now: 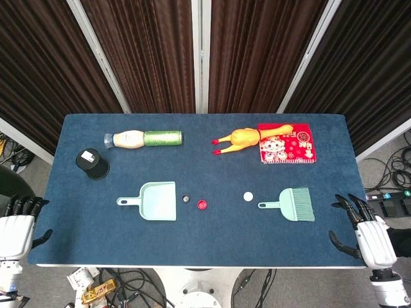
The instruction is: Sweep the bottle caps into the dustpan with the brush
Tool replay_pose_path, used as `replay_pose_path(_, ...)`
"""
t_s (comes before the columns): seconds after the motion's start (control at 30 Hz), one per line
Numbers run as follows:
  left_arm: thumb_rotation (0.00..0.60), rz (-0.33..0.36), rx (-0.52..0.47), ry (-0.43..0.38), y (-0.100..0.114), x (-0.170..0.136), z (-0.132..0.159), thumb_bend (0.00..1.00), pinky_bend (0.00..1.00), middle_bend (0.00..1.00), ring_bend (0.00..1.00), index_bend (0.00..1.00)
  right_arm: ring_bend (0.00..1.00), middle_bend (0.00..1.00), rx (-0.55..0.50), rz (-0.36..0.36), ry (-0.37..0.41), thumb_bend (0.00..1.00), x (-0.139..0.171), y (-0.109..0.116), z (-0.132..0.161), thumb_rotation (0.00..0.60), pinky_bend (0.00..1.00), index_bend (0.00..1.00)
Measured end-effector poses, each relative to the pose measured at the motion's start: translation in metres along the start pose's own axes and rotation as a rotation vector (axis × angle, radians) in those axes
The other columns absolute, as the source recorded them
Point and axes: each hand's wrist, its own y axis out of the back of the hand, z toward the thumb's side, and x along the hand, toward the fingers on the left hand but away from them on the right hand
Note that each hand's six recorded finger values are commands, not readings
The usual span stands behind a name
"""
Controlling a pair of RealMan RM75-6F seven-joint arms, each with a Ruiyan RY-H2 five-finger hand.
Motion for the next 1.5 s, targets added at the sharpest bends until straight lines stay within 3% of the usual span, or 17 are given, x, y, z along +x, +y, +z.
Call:
replay_pose_path(0.27,0.6,-0.009,-0.003,-0.001,-0.003,0.003,0.001,0.16,0.1,0.22,0.14,0.26,0.05,0.26,0.007,0.022,0.014,0.26,-0.007,-0.004,0.005,0.6,0.11,0.08)
replay_pose_path(0.47,0.6,-0.006,-0.002,-0.009,-0.003,0.003,0.002,0.16,0.1,0.22,0.14,0.26,0.05,0.26,0.038,0.095,0.058,0.26,-0.018,-0.019,0.016,0.6,0.11,0.08)
replay_pose_path(0.53,0.6,-0.004,-0.002,-0.014,-0.003,0.005,0.002,0.16,0.1,0.22,0.14,0.26,0.05,0.26,0.075,0.139,0.076,0.26,-0.025,-0.027,0.021,0.6,0.11,0.09)
replay_pose_path(0.67,0.6,-0.004,-0.003,-0.017,-0.003,0.006,0.002,0.16,0.1,0.22,0.14,0.26,0.06,0.28,0.19,0.203,0.099,0.11,-0.042,-0.043,0.028,0.6,0.13,0.14)
replay_pose_path(0.77,0.6,-0.01,-0.004,-0.017,-0.005,0.007,0.001,0.16,0.1,0.22,0.14,0.26,0.06,0.3,0.298,0.236,0.112,0.07,-0.058,-0.057,0.033,0.6,0.13,0.2)
replay_pose_path(1.1,0.6,-0.03,-0.013,-0.019,-0.011,0.012,-0.001,0.16,0.1,0.22,0.14,0.26,0.09,0.38,0.547,0.293,0.149,0.1,-0.119,-0.126,0.052,0.6,0.14,0.36)
replay_pose_path(1.5,0.6,-0.045,-0.026,-0.008,-0.017,0.012,-0.004,0.16,0.1,0.22,0.14,0.26,0.11,0.4,0.675,0.327,0.164,0.13,-0.14,-0.168,0.05,0.6,0.14,0.42)
